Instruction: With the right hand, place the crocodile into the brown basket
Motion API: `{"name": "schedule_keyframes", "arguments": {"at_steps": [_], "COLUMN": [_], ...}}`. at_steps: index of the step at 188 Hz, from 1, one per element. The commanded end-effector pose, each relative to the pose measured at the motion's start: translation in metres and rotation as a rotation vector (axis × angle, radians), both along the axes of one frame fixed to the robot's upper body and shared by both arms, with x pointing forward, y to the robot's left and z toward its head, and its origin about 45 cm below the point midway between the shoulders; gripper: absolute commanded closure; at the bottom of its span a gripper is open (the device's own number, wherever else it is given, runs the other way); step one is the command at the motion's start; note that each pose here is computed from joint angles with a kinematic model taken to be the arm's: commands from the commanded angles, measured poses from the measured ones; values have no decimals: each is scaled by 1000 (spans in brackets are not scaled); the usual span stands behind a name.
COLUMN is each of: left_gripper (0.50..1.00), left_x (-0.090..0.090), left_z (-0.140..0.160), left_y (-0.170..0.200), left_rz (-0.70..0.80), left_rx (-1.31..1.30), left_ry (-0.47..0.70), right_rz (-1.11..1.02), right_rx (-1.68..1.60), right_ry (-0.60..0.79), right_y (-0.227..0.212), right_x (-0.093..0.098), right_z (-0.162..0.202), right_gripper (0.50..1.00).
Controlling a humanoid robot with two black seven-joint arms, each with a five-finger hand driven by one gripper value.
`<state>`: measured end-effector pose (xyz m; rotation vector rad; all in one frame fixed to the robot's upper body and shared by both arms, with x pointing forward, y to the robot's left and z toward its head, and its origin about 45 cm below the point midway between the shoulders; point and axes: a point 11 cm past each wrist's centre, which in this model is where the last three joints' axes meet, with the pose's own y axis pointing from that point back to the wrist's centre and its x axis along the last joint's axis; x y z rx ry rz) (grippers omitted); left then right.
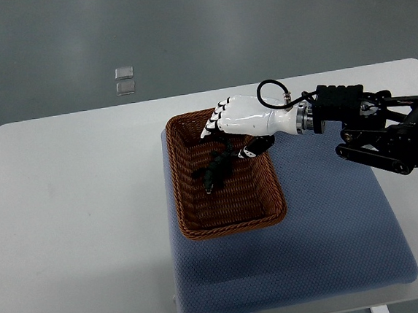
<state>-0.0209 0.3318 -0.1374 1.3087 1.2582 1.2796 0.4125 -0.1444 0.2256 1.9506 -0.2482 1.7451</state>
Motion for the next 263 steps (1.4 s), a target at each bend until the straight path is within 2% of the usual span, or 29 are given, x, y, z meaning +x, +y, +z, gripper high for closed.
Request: {"name": "schedule_keyframes", "arguments": {"at_steps": [1, 26, 64, 94, 124, 143, 165, 228, 263], "left_gripper": [500, 500, 500, 500, 500, 500, 500, 500, 500], "left_x": [0, 0, 0, 0, 0, 0, 0, 0, 0], "left_z": [0, 0, 0, 0, 0, 0, 0, 0, 0], "left_y": [0, 0, 0, 0, 0, 0, 0, 0, 0], "left_rz": [0, 0, 0, 0, 0, 0, 0, 0, 0], "left_rx": [0, 0, 0, 0, 0, 0, 0, 0, 0], "left_ry": [0, 0, 0, 0, 0, 0, 0, 0, 0], "right_rz": [-22, -79, -234, -422, -608, -709, -827, -1078, -1120], "right_rx": [20, 78, 216, 369, 565, 663, 787, 1169, 1364], "right_ry": [-6, -8, 69, 159, 260, 316, 361, 523, 619], "right_y": [-2, -10, -31, -61, -93, -112, -134, -176, -187], "right_x": [4, 14, 30, 46, 58, 61, 63, 59, 55], "right_z": [4, 16, 21, 16, 15, 7, -1, -17, -23], "right_gripper": [740, 736, 724, 718, 683, 664, 609, 599, 597]}}
